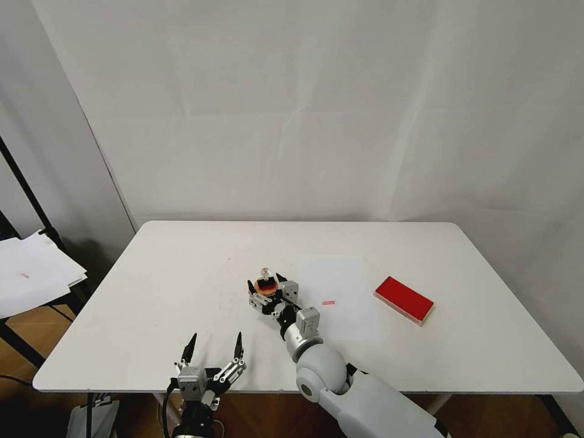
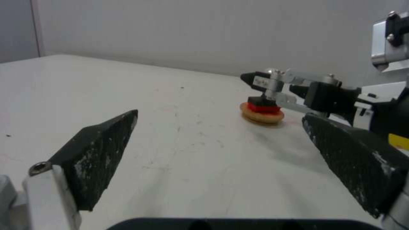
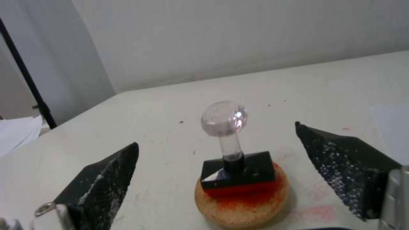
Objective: Pick up the stamp from the ink pad and place it onto another ink pad.
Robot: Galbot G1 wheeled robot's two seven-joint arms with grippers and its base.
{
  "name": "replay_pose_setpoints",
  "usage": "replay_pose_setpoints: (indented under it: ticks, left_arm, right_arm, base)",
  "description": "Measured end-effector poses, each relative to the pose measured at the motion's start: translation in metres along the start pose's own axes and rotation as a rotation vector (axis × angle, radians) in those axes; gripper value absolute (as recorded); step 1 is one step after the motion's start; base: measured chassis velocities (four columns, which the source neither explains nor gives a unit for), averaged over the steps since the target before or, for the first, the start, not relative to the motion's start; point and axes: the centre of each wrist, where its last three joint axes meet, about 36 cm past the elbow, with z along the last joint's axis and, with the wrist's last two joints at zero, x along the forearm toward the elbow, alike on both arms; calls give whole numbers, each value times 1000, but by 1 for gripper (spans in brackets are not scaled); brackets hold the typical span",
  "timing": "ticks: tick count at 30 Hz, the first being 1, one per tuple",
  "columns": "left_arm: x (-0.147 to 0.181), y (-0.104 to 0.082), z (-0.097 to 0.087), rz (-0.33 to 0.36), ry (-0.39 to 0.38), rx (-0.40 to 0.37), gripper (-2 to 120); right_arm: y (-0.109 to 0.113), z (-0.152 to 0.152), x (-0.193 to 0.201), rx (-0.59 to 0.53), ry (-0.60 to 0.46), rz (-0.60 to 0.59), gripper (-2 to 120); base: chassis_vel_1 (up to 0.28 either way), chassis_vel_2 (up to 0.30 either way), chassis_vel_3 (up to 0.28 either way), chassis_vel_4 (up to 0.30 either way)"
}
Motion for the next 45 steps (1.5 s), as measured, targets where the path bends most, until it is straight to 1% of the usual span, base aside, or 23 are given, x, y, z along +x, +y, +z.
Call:
replay_pose_setpoints:
  ticks: [1,2,5,6,8,11,12,13,14,16,17,19,21,22,25,27,28,32,37,41,45]
  left_arm:
    - [0,0,0,0,0,0,102]
    - [0,0,0,0,0,0,102]
    - [0,0,0,0,0,0,102]
    - [0,0,0,0,0,0,102]
    - [0,0,0,0,0,0,102]
    - [0,0,0,0,0,0,102]
    - [0,0,0,0,0,0,102]
    - [0,0,0,0,0,0,102]
    - [0,0,0,0,0,0,102]
    - [0,0,0,0,0,0,102]
    - [0,0,0,0,0,0,102]
    - [0,0,0,0,0,0,102]
    - [0,0,0,0,0,0,102]
    - [0,0,0,0,0,0,102]
    - [0,0,0,0,0,0,102]
    - [0,0,0,0,0,0,102]
    - [0,0,0,0,0,0,102]
    - [0,0,0,0,0,0,102]
    - [0,0,0,0,0,0,102]
    - [0,0,0,0,0,0,102]
    - [0,0,0,0,0,0,102]
  right_arm:
    - [0,0,0,0,0,0,96]
    - [-2,-7,4,2,-6,11,98]
    - [-17,-29,27,34,-19,69,100]
    - [-17,-29,27,34,-19,69,100]
    - [-32,-39,50,83,-39,111,100]
    - [-57,-41,90,147,-56,190,100]
    - [-57,-41,90,147,-56,190,100]
    - [-67,-42,107,180,-61,232,100]
    - [-85,-41,165,213,-65,336,100]
    - [-85,-40,195,222,-72,382,100]
    - [-85,-40,195,222,-72,382,100]
    - [-84,-39,220,232,-88,427,100]
    - [-79,-32,244,228,-80,459,100]
    - [-79,-32,244,228,-80,459,100]
    - [-68,-14,273,239,-71,466,100]
    - [-62,-8,281,245,-77,459,100]
    - [-62,-8,281,245,-77,459,100]
    - [-46,8,282,228,-97,441,100]
    - [-39,11,274,192,-119,443,100]
    - [-36,16,270,176,-119,447,100]
    - [-40,18,267,175,-118,446,100]
  base:
    - [0,0,0,0]
    - [0,0,0,0]
    - [0,0,0,0]
    - [0,0,0,0]
    - [0,0,0,0]
    - [0,0,0,0]
    - [0,0,0,0]
    - [0,0,0,0]
    - [0,0,0,0]
    - [0,0,0,0]
    - [0,0,0,0]
    - [0,0,0,0]
    - [0,0,0,0]
    - [0,0,0,0]
    - [0,0,0,0]
    - [0,0,0,0]
    - [0,0,0,0]
    - [0,0,0,0]
    - [0,0,0,0]
    - [0,0,0,0]
    - [0,0,0,0]
